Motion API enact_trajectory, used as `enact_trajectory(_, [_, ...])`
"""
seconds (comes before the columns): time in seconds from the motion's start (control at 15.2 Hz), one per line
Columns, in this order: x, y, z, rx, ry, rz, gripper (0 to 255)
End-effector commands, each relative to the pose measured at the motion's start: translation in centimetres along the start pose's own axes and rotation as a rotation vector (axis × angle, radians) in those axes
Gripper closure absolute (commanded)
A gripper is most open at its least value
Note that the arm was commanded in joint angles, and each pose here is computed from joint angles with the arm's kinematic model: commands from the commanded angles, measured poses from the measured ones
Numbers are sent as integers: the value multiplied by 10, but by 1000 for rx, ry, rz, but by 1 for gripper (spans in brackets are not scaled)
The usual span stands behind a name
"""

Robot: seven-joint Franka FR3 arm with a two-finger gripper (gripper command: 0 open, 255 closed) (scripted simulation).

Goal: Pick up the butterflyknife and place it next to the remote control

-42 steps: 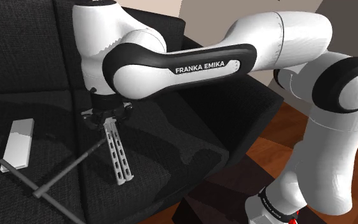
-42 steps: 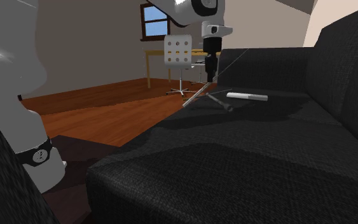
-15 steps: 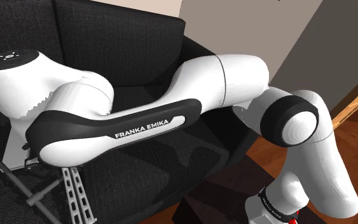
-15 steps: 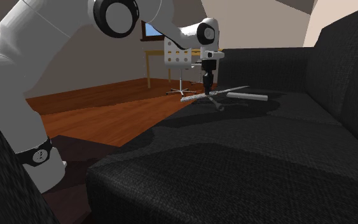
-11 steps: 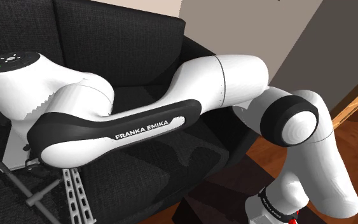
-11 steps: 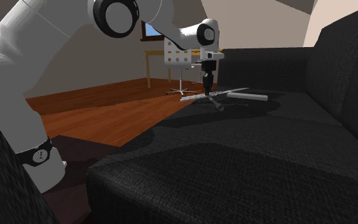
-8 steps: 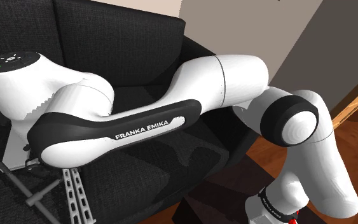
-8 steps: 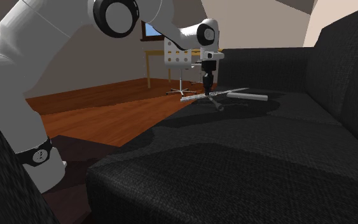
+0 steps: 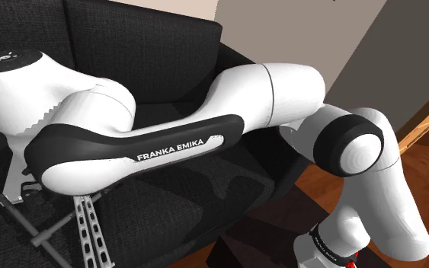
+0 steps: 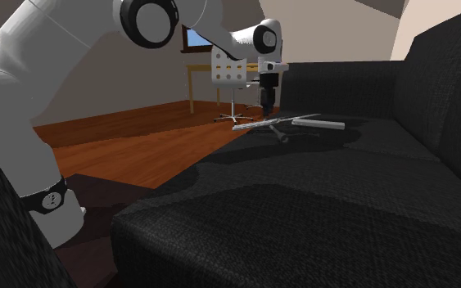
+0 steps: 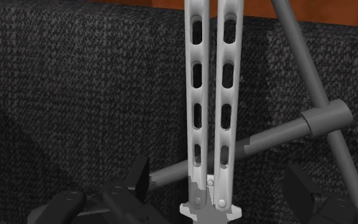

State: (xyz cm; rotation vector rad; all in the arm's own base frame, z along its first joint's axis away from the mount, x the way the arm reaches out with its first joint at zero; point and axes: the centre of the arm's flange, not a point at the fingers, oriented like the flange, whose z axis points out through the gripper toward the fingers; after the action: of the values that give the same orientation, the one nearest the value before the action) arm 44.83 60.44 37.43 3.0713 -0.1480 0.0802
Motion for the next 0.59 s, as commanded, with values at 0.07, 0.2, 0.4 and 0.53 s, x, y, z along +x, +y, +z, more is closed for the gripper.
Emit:
enact_trajectory(0.07, [0, 1, -34, -1, 0, 0, 0])
enact_trajectory(0.2, [0, 1, -34, -1, 0, 0, 0])
enact_trajectory(0.4, [0, 1, -34, -1, 0, 0, 0])
enact_trajectory(0.53, [0, 1, -34, -1, 0, 0, 0])
